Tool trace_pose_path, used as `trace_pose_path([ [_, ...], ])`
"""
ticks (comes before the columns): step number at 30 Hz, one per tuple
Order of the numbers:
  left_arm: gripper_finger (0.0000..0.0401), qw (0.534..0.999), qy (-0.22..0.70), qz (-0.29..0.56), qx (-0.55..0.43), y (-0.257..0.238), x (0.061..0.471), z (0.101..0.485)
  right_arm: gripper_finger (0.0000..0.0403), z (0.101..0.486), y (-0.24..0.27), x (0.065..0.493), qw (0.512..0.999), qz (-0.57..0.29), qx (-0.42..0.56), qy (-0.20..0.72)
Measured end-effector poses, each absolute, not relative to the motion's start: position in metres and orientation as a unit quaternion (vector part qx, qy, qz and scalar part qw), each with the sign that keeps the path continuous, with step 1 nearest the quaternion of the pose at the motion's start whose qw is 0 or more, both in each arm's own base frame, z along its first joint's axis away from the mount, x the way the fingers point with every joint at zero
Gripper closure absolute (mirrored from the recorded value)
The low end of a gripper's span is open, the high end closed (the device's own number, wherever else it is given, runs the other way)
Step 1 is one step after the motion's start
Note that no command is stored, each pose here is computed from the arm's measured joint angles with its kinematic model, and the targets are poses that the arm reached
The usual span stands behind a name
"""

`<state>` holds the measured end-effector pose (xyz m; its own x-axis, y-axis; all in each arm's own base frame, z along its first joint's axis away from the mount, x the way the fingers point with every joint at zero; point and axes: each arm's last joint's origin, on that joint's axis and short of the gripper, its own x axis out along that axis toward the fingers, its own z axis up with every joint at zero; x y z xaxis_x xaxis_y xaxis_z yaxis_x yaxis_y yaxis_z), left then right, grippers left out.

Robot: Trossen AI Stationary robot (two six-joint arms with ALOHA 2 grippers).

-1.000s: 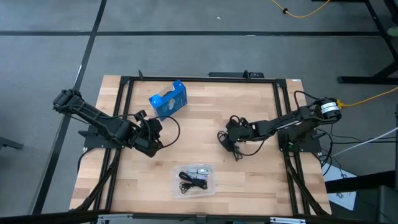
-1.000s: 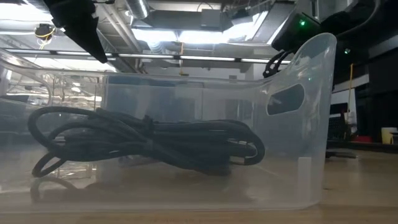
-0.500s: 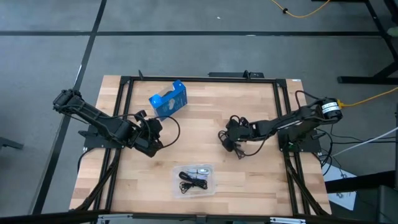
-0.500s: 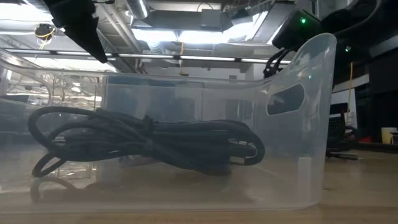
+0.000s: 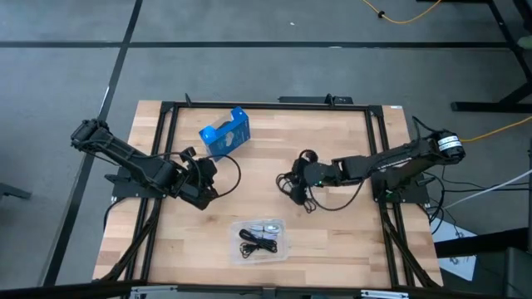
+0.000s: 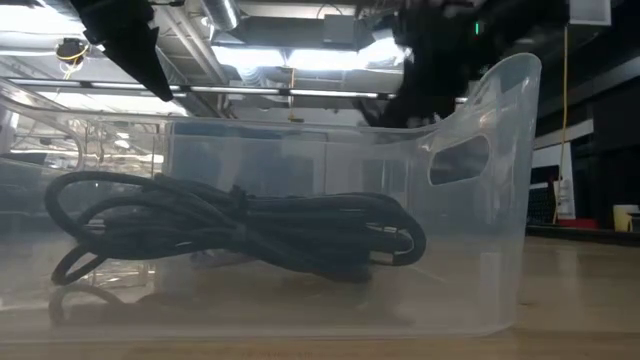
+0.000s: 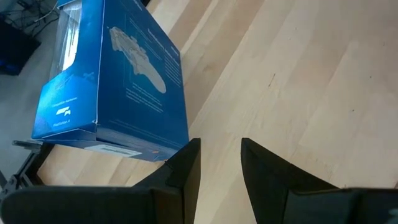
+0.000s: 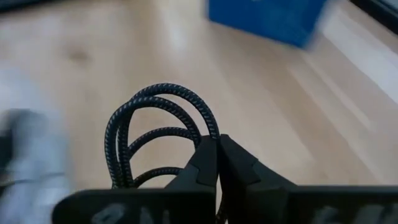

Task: Pick and place USB-C Cables
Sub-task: Put the black charger cable into the transparent bin

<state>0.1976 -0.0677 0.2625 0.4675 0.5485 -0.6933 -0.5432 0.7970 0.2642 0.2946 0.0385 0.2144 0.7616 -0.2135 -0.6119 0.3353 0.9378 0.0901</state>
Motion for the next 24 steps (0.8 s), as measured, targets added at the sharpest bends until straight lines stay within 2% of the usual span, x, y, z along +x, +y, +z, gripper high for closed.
trace_pose_path([
  [7, 0.0293, 0.857, 0.406, 0.318, 0.003, -0.068, 0.198, 0.263, 0.0402, 0.269, 0.084, 0.309, 0.968, -0.021, 0.051, 0.244],
  [10, 0.0293, 0.857, 0.405, 0.320, 0.004, -0.068, 0.198, 0.263, 0.0402, 0.278, 0.102, 0.314, 0.974, 0.010, 0.037, 0.225],
  [14, 0.0293, 0.857, 0.402, 0.322, 0.006, -0.067, 0.198, 0.263, 0.0402, 0.266, 0.122, 0.331, 0.978, 0.040, 0.028, 0.204],
  [17, 0.0293, 0.857, 0.401, 0.323, 0.006, -0.067, 0.198, 0.263, 0.0403, 0.250, 0.134, 0.348, 0.976, 0.095, 0.021, 0.195],
  [24, 0.0293, 0.858, 0.400, 0.323, 0.007, -0.067, 0.198, 0.263, 0.0403, 0.233, 0.150, 0.387, 0.964, 0.159, -0.006, 0.211],
])
